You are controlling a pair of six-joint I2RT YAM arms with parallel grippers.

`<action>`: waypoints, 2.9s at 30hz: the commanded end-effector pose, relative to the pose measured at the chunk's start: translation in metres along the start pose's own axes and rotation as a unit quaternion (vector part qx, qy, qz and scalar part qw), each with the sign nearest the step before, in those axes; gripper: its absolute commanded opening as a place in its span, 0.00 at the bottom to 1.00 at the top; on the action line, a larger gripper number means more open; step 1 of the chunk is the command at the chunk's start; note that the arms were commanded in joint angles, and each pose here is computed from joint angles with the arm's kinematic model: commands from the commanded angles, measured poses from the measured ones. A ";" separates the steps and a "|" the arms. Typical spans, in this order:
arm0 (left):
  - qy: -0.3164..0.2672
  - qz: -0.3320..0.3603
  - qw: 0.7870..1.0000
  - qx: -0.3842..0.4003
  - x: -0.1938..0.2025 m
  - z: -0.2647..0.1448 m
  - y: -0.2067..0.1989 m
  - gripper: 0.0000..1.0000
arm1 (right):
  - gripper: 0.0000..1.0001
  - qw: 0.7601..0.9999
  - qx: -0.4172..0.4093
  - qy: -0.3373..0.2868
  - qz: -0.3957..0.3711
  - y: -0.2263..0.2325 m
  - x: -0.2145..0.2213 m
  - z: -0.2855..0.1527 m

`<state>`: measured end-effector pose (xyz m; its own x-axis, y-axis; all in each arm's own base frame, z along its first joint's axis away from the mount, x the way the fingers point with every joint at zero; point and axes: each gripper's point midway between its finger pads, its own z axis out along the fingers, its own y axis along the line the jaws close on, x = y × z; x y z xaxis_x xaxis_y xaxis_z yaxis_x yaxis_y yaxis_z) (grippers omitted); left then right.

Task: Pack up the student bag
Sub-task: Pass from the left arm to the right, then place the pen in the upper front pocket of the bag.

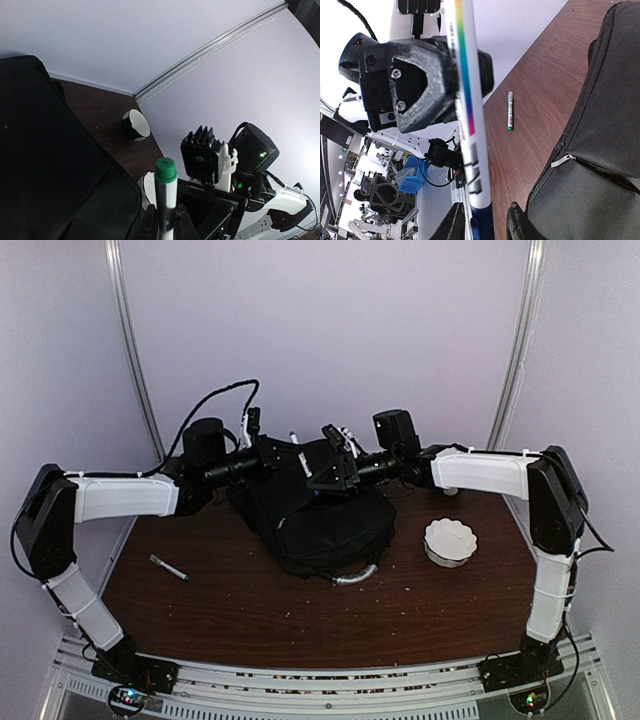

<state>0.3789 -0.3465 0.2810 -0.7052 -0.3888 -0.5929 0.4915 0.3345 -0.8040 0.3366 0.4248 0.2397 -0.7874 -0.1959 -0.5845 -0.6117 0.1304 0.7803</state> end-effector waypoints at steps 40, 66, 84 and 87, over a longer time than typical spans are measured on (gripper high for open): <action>0.057 0.078 0.988 -0.117 0.010 -0.007 0.031 0.48 | 0.06 0.978 0.117 0.112 0.133 -0.061 0.124 -0.071; 0.053 0.068 0.989 -0.123 0.013 -0.014 0.031 0.48 | 0.07 0.955 0.224 0.052 0.187 -0.145 0.058 -0.056; 0.053 0.063 0.988 -0.134 0.014 -0.020 0.034 0.48 | 0.12 0.954 0.252 -0.007 0.163 -0.179 0.001 -0.046; 0.053 0.062 0.987 -0.138 0.015 -0.021 0.036 0.48 | 0.16 0.956 0.243 -0.006 0.166 -0.174 0.004 -0.046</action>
<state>0.3783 -0.3253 0.2318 -0.7273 -0.2260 -0.6480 0.4154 0.6067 -0.6778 0.4299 0.3579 0.1081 -0.9540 -0.0900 -0.2859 -0.2790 0.6151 0.7374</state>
